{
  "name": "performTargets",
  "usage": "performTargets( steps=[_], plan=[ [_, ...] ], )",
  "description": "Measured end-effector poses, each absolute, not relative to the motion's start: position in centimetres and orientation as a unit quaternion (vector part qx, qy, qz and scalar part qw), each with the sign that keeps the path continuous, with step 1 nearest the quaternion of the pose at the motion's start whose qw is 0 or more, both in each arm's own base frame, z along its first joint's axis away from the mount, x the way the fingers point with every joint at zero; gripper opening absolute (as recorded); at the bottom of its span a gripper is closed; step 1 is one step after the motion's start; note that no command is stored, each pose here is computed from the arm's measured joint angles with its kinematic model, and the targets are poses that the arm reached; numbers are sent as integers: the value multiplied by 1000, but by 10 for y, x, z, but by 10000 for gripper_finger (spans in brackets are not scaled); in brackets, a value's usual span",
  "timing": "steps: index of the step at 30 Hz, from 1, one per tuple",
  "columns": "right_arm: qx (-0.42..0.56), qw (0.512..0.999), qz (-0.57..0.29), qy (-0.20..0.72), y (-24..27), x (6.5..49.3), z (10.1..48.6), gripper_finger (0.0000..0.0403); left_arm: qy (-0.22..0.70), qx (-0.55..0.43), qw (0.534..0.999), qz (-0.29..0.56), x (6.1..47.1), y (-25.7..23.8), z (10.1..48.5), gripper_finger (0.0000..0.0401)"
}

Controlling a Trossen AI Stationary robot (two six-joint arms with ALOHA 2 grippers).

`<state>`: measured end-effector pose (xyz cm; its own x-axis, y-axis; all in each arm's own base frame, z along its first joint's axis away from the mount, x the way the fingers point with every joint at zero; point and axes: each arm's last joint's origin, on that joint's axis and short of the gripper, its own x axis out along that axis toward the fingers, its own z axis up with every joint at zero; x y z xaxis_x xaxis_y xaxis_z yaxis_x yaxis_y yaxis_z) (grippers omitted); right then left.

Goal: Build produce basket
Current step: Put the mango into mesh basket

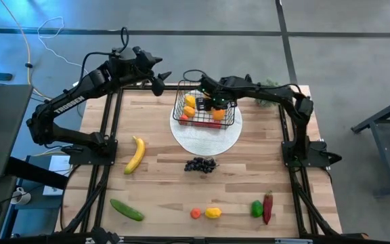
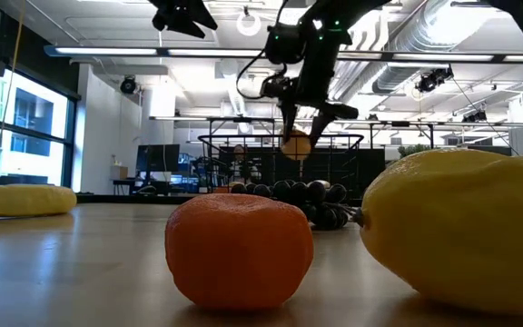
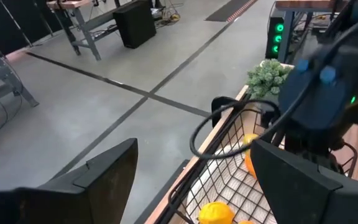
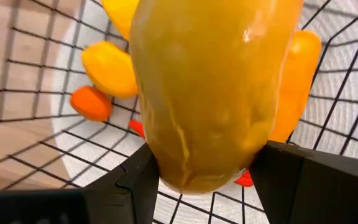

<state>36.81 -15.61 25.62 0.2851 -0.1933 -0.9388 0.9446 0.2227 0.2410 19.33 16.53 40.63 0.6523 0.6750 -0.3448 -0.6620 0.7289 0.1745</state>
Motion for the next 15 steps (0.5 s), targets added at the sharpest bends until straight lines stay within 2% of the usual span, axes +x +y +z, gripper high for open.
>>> performTargets(
  steps=[11,15],
  plan=[
    [450,639,-437,445,-171,373,227,186,203,15,910,362,193,165,405,301],
    [448,644,-429,447,-173,373,227,246,204,14,909,362,193,165,405,301]
  ],
)
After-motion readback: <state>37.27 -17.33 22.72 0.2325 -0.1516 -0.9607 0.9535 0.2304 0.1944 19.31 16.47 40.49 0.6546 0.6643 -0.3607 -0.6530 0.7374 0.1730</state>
